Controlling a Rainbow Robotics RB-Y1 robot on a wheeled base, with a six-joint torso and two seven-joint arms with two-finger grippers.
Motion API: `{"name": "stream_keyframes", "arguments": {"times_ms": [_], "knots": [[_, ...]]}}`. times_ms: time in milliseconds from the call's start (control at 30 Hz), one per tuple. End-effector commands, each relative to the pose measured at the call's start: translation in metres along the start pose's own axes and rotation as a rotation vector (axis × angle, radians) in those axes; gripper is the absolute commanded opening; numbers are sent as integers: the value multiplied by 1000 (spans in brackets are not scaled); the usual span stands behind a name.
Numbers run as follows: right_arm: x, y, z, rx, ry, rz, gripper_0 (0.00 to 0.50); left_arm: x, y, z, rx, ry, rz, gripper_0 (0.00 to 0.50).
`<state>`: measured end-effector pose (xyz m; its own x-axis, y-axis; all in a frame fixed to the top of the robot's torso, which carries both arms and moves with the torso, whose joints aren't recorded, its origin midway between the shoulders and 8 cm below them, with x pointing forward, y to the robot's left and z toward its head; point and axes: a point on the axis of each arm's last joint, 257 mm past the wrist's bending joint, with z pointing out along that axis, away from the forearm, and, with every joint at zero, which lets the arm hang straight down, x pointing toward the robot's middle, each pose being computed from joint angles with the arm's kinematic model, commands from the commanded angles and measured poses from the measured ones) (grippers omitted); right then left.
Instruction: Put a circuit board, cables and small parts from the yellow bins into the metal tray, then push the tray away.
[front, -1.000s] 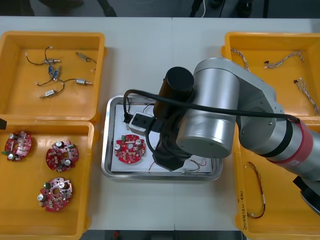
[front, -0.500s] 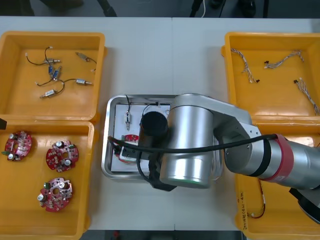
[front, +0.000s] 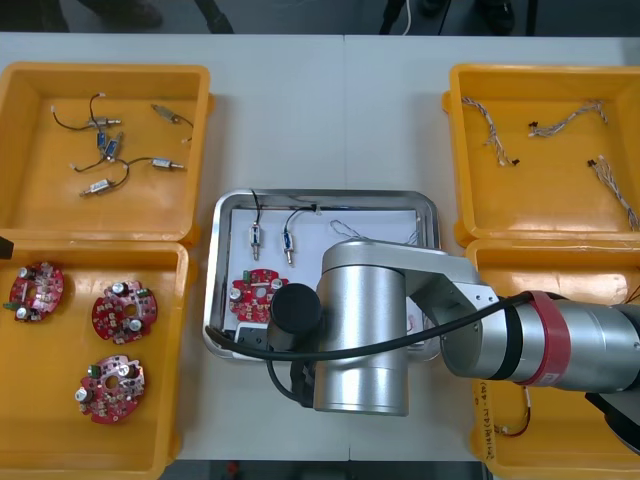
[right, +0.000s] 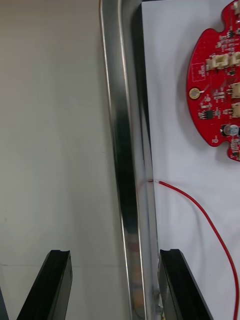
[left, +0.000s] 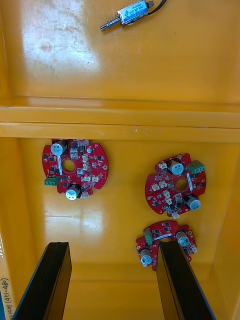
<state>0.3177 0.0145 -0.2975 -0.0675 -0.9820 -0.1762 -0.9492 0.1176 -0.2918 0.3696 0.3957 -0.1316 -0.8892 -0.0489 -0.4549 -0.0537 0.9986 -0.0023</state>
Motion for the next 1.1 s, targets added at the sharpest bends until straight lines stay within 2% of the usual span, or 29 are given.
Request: {"name": "stream_keyframes", "arguments": {"times_ms": [33,200,367,500,1100], "knots": [[6,-11,1,38,14,-85,500,2,5,-5,-14,-17,65,500],[18,-11,5,38,41,-90,500,2,5,-5,-14,-17,65,500],[21,-15,7,63,49,-94,500,2,5,-5,-14,-17,65,500],[25,-17,11,64,64,-86,500,2,5,-5,-14,-17,65,500],[15,-18,16,79,61,-73,500,2,5,-5,-14,-17,65,500]]}}
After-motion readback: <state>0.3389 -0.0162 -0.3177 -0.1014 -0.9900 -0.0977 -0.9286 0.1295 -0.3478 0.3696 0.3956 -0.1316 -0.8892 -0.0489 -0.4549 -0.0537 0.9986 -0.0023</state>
